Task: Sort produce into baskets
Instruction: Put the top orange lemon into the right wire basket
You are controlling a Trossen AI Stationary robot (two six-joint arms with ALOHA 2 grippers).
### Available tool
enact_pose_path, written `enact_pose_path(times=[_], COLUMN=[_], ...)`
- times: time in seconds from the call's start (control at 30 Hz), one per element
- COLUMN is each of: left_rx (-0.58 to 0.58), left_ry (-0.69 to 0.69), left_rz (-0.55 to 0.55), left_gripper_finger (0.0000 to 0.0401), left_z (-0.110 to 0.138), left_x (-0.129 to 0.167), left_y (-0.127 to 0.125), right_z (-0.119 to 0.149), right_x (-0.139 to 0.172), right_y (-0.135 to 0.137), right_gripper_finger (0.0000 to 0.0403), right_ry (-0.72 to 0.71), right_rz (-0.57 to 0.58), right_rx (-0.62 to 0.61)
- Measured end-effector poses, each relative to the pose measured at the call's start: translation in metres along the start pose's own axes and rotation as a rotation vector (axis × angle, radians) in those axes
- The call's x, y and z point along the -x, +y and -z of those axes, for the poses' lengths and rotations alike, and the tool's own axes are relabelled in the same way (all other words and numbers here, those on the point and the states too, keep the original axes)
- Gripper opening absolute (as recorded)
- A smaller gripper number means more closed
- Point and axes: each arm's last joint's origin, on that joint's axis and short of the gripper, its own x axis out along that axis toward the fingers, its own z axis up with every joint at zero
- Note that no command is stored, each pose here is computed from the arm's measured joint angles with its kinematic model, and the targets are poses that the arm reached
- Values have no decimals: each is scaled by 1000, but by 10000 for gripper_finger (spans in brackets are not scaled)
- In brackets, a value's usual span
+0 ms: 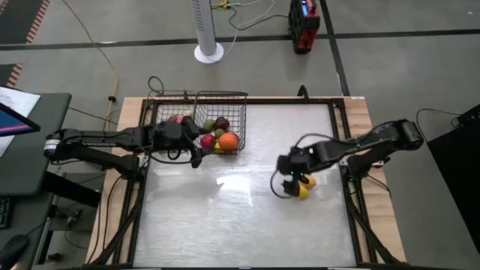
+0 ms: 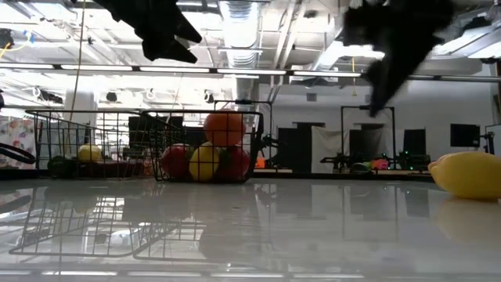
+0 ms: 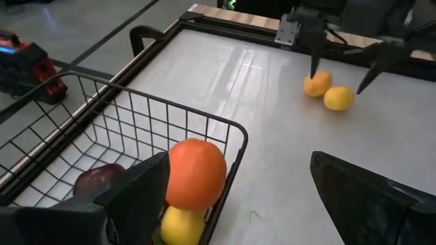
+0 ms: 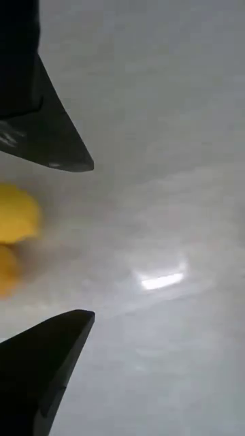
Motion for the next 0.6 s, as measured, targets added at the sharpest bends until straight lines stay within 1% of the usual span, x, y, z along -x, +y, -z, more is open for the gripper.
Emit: enact_pose_path(times=[0.13,0.3,0.43,0.6], left_rx=[11,20,17,16], left_ry=[1,6,4,12], left_rz=[9,26,20,15], left_gripper_finger=[344,344,344,344], left_z=[0,2,2,2], left_x=[0,1,1,1], left_y=[-3,-7,-8,-8], right_z=[28,58,76,92], right_x=[-11,-20,-19,-20], right_y=[3,-6,-17,-25], right_gripper_finger=[374,365,355,349], right_ry=[132,193,153,130], right_rz=[92,131,152,144], right_rx=[-27,-63,-113,-147])
